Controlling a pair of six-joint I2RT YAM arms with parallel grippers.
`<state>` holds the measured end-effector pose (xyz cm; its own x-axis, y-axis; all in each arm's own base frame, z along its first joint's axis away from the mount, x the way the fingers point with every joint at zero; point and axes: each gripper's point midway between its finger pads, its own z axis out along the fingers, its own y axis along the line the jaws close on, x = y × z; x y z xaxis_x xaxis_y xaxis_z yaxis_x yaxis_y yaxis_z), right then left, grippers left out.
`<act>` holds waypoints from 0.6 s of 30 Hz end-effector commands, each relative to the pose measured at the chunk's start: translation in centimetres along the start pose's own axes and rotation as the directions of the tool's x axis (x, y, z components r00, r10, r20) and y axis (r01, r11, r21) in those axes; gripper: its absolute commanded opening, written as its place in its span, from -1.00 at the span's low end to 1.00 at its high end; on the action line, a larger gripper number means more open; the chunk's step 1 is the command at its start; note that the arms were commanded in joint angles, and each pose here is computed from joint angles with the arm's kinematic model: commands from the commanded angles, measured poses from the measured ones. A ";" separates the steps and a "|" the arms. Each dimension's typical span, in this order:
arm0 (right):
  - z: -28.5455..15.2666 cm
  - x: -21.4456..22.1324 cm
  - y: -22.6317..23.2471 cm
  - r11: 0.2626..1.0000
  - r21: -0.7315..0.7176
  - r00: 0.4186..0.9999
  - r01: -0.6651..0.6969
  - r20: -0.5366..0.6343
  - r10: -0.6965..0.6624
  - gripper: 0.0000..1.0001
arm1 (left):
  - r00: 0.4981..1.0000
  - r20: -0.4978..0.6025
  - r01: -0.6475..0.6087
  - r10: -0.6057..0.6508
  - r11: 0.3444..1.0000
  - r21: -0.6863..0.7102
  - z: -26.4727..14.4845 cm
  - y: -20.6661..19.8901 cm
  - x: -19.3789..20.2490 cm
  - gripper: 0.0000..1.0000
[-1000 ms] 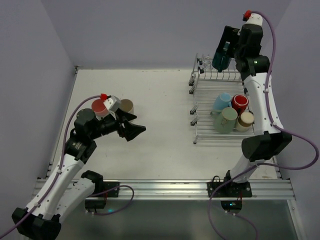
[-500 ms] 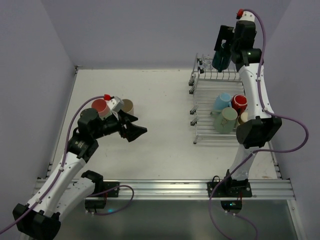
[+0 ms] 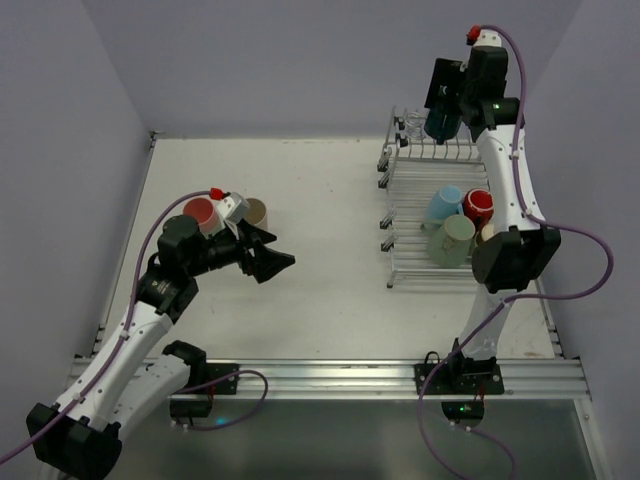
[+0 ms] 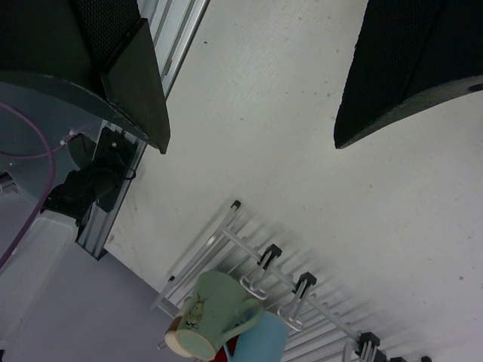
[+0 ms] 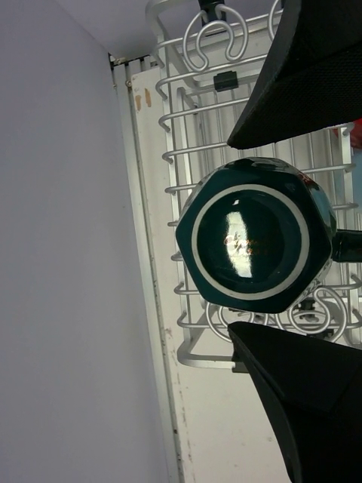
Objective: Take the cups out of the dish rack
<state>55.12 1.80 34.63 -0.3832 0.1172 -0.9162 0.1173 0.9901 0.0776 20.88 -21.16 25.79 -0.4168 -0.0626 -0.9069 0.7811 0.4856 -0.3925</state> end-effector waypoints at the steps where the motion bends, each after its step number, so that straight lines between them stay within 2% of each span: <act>1: 0.6 0.9 -0.1 1.000 -0.030 1.000 0.007 -0.029 -0.008 0.98 | 0.999 0.028 -0.035 0.035 0.999 0.010 0.2 -0.2 -0.9 0.86; 16: 1.2 1.7 -0.9 1.000 -0.010 0.999 -0.004 -0.038 0.003 0.98 | 0.999 0.024 -0.032 0.032 0.999 -0.010 0.3 0.2 -0.8 0.86; 18: 0.8 1.3 -0.7 1.000 -0.016 1.000 -0.013 -0.024 0.013 0.80 | 0.999 0.026 -0.033 0.033 0.999 -0.016 0.3 0.4 -0.9 0.86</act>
<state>55.61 1.54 31.86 -0.4343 0.1283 -0.8916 0.1015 0.9905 0.0931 21.31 -21.09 25.42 -0.4253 -0.0621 -0.9029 0.7689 0.5014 -0.3966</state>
